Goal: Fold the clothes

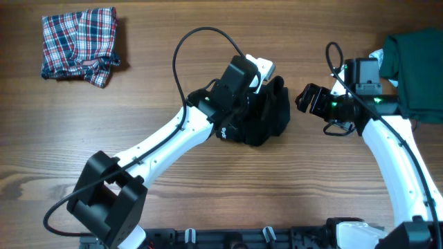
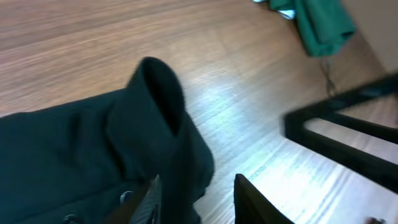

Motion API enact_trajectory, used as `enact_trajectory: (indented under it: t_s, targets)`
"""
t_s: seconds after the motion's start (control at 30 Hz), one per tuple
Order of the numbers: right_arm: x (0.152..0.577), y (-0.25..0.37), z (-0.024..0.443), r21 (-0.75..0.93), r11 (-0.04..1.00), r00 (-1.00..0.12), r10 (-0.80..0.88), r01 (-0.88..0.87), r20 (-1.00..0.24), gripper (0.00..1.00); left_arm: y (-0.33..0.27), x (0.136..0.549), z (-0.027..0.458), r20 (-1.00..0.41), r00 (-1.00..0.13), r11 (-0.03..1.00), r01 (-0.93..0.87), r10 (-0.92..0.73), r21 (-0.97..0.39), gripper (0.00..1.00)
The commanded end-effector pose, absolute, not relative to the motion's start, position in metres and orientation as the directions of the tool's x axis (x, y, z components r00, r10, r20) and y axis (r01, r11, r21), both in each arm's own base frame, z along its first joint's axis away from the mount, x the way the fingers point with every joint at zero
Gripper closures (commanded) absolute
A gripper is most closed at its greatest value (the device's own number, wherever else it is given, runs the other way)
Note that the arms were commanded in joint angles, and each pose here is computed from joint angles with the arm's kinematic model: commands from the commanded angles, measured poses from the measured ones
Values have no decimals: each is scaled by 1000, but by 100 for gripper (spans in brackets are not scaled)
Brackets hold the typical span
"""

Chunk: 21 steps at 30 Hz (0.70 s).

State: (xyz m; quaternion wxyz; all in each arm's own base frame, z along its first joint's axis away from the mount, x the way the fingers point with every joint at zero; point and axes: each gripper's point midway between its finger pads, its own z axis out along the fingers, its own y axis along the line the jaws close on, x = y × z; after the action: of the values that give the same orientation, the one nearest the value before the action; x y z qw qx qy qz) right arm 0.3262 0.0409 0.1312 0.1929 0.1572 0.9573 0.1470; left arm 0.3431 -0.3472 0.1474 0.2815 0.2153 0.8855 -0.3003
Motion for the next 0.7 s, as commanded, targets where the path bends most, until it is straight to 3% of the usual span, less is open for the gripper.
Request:
enact_trajectory:
  t_s: [0.0, 0.1, 0.23, 0.3, 0.33, 0.37, 0.4, 0.53, 0.67]
  targets:
    - [326, 66, 158, 459, 882, -883, 297, 109, -362, 0, -309, 378, 165, -682, -719, 855, 432, 134, -287, 60]
    - [329, 74, 170, 503, 862, -874, 289, 60, -391, 2, -235, 409, 210, -762, -647, 959, 231, 23, -167, 60]
    - [335, 115, 202, 647, 748, -867, 220, -144, -448, 11, -129, 416, 248, -778, -608, 985, -40, -155, -165, 55]
    - [335, 129, 206, 657, 730, -864, 195, -188, -464, 31, -87, 407, 237, -727, -650, 975, -157, -221, -155, 48]
    - [336, 139, 206, 664, 721, -867, 187, -197, -461, 74, -67, 399, 226, -683, -680, 962, -228, -268, -151, 41]
    - [336, 151, 204, 673, 710, -874, 175, -207, -454, 89, -53, 394, 217, -648, -695, 947, -281, -311, -154, 37]
    - [337, 160, 203, 678, 701, -877, 162, -220, -452, 96, -41, 389, 210, -613, -706, 931, -331, -354, -157, 33]
    - [343, 207, 175, 670, 708, -900, 114, -223, -420, 96, -15, 380, 201, -559, -705, 893, -417, -436, -170, 8]
    - [340, 236, 135, 641, 741, -930, 61, -202, -363, 96, -9, 378, 199, -549, -706, 886, -432, -447, -166, 1]
